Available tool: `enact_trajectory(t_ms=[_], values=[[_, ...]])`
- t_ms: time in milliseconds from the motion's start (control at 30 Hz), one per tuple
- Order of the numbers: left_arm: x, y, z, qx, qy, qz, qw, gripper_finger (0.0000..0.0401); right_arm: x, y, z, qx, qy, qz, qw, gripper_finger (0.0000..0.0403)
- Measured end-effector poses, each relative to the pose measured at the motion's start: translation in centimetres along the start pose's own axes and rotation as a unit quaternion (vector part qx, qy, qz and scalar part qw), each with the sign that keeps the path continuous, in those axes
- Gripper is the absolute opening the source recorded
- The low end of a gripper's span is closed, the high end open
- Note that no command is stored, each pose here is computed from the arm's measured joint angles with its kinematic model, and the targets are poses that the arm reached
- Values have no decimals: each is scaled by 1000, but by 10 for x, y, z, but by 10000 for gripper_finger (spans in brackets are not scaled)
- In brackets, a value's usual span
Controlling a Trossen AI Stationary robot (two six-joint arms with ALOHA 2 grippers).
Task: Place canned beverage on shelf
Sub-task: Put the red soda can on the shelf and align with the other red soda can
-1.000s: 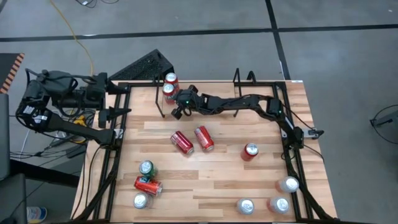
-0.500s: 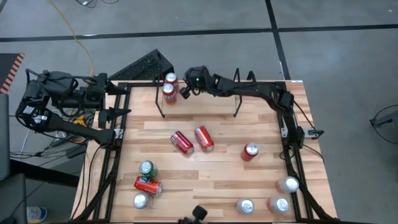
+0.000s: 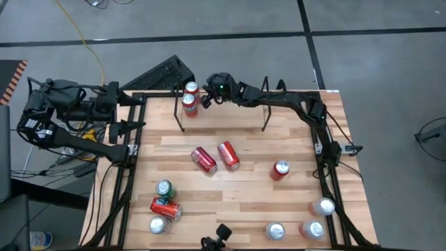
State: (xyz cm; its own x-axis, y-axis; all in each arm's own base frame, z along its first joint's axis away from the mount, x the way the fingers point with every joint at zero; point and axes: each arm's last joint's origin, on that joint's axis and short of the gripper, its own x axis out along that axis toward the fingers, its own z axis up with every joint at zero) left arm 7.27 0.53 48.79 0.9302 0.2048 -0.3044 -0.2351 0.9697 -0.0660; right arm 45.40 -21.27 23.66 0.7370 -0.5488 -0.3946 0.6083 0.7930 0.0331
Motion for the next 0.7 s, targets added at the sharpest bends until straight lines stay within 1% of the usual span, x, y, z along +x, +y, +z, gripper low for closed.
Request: enact_trajectory(t_ms=[67, 133, 567, 700], values=[[0, 0, 0, 0, 0, 1, 1000, 341, 5, -2, -13, 2, 33, 0, 999, 0], [0, 0, 0, 0, 0, 1, 1000, 341, 11, -1, -18, 4, 27, -2, 1000, 0], [0, 0, 0, 4, 0, -1, 1000, 341, 14, -3, -15, 16, 8, 4, 1000, 0], [0, 0, 0, 7, -2, -1, 1000, 341, 15, -4, -10, 21, -16, 23, 999, 0]])
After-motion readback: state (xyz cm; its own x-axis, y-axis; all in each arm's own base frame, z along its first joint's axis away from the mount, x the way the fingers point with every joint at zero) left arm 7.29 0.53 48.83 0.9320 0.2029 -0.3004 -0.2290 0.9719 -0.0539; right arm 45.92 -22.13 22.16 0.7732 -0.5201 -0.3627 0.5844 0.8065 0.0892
